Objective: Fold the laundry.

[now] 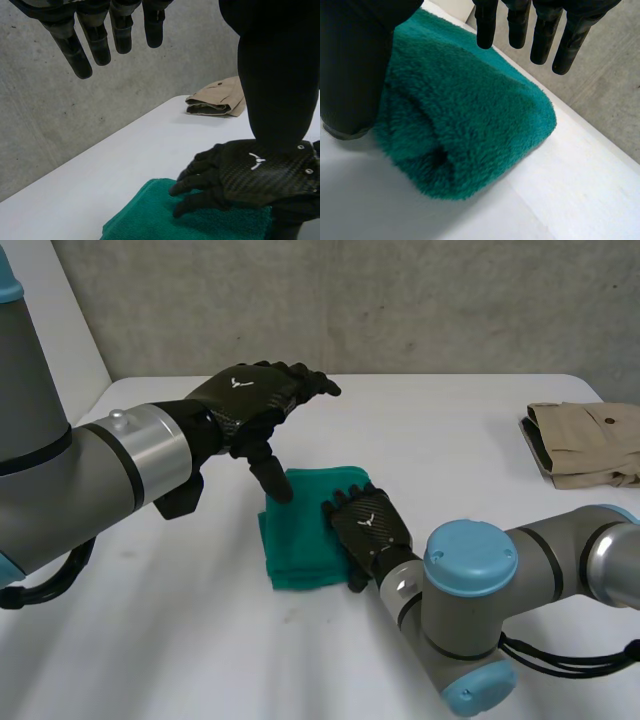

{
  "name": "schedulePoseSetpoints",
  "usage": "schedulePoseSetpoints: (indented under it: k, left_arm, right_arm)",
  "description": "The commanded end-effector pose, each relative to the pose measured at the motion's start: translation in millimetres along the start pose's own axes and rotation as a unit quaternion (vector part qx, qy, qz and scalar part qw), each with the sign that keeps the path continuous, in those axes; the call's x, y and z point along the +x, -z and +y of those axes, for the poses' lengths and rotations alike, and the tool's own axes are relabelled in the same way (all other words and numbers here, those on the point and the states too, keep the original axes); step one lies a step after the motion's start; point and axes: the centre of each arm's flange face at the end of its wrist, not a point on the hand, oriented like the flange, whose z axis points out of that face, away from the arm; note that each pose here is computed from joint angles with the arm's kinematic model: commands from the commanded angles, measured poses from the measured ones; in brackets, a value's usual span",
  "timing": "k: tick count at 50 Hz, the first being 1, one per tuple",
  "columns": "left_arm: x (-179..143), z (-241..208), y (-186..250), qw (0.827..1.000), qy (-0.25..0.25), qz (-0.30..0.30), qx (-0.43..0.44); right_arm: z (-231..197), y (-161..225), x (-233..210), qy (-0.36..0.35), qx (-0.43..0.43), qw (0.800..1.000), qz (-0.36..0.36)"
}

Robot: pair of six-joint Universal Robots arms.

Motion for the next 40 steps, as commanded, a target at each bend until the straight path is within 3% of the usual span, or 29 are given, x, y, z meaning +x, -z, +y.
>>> schedulePoseSetpoints:
  k: [1, 23, 35, 40]
  left_arm:
    - [1, 3, -1, 1.0, 0.003, 0.002, -0.004]
    - [0, 4, -2, 1.0, 0.004, 0.001, -0.006]
    - [1, 4, -2, 1.0, 0.005, 0.003, -0.005]
    - [0, 4, -2, 1.0, 0.005, 0.002, -0.005]
  right_arm:
    - [-3, -14, 1, 0.0, 0.021, 1.0, 0.005]
    - [-8, -41, 4, 0.001, 0.041, 0.999, 0.014]
    - [-6, -41, 3, 0.003, 0.008, 1.0, -0.026]
    - [-10, -42, 50, 0.032, 0.007, 0.999, 0.003]
